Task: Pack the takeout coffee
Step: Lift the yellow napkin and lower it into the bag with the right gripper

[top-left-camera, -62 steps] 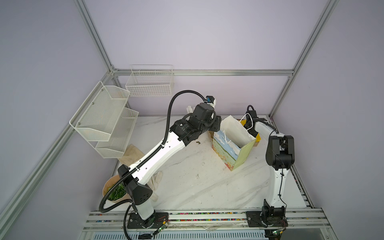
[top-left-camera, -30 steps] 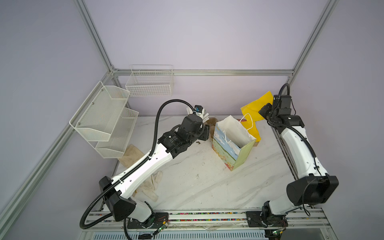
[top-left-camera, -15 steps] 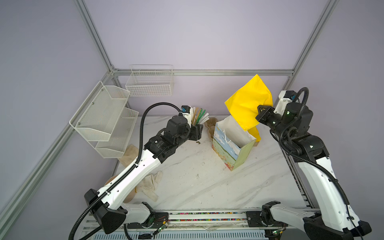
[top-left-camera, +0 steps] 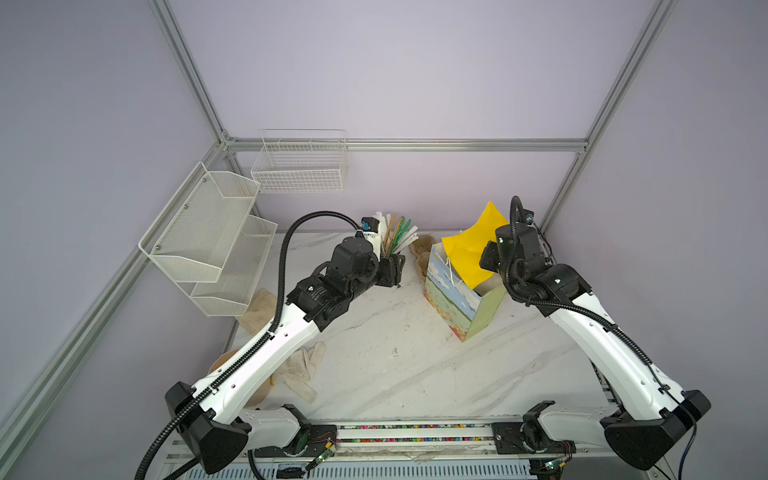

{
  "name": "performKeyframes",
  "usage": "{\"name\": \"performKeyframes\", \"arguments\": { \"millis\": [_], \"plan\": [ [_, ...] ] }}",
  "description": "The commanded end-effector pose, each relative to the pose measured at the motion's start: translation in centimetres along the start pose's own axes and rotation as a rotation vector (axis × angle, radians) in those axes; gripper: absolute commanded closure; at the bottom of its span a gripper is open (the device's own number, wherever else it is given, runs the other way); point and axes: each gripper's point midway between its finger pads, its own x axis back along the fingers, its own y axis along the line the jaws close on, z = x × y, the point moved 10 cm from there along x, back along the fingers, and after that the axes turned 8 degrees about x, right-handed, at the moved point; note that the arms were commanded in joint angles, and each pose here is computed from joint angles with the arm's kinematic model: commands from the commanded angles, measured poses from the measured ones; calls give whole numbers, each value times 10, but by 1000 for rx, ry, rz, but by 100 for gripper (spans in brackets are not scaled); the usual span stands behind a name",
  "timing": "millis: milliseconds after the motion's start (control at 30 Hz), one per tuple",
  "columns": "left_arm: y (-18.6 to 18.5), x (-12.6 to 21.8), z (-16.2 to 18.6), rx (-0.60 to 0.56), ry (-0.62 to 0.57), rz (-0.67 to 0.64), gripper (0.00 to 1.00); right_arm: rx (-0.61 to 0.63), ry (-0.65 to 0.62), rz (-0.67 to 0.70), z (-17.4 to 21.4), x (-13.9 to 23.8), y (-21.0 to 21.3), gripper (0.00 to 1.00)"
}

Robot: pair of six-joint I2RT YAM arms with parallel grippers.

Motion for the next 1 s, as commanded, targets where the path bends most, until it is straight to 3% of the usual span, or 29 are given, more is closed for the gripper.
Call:
{"name": "performKeyframes", "arguments": {
  "millis": [0, 333, 567, 600, 700, 733, 967],
  "plan": [
    [3, 5, 1, 4, -22, 16, 34, 5, 31, 1, 15, 6, 3, 100],
    [4, -6, 5, 8, 3, 12, 34, 107, 198, 106, 43, -34, 25, 100],
    [7, -10, 7, 7, 14, 0, 33, 97, 313, 44, 56, -52, 41, 100],
    [7, -10, 7, 7, 14, -1, 33, 90, 308, 31, 53, -49, 42, 98],
    [7, -11, 7, 8, 16, -2, 33, 60, 263, -11, 35, -35, 41, 67],
    [8, -12, 7, 8, 17, -3, 33, 54, 252, -27, 29, -31, 42, 63],
    [5, -12, 5, 21, 23, 19, 29, 28, 188, -68, -6, -5, 41, 50]
  ]
}}
